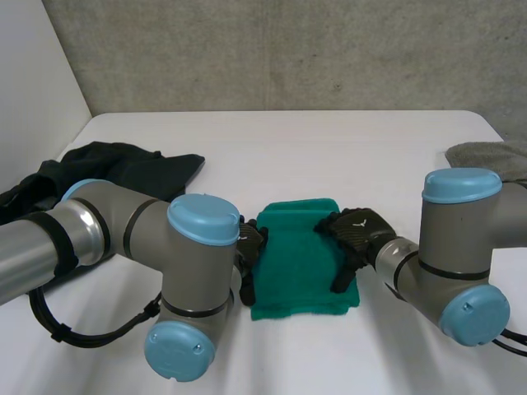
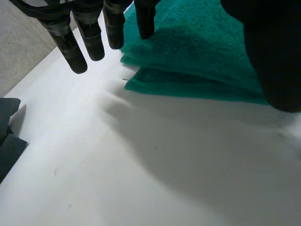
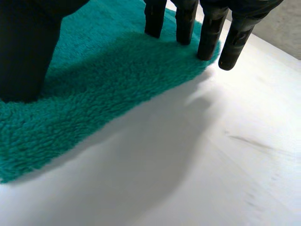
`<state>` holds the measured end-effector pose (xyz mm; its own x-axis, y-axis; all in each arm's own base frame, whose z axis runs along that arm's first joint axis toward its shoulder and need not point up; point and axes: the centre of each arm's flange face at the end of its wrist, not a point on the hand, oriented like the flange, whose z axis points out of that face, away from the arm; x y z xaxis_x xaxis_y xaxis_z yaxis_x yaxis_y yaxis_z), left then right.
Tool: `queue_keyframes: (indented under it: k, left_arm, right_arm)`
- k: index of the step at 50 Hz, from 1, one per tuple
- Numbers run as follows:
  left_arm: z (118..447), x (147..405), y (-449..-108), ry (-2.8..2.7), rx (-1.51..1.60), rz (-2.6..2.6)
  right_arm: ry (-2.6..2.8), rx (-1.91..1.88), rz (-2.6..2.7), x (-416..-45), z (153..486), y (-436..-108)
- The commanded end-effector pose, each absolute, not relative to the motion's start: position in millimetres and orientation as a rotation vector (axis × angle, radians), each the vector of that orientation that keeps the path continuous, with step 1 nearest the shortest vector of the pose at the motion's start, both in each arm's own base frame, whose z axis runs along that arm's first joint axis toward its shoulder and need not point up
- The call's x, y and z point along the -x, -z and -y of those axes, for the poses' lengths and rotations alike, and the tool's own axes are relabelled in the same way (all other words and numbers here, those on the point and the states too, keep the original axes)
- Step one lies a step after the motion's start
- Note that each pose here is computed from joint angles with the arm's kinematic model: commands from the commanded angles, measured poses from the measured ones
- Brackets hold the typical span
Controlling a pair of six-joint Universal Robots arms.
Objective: Fold the laundry.
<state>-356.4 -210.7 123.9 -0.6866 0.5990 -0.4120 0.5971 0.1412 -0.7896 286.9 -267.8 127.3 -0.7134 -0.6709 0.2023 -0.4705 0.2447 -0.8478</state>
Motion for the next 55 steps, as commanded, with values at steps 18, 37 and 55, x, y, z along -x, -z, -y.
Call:
queue_keyframes:
  k: [18, 37, 55]
  left_arm:
    - [203, 358, -261, -1.665, 1.118, 1.820]
    - [201, 354, -272, -1.540, 1.096, 1.780]
    - [201, 354, -271, -1.508, 1.039, 1.795]
  right_arm:
    - [1.720, 1.209, -2.045, -288, 180, -149]
    - [1.770, 1.235, -2.017, -305, 204, -109]
    - [1.872, 1.204, -1.960, -325, 241, -113]
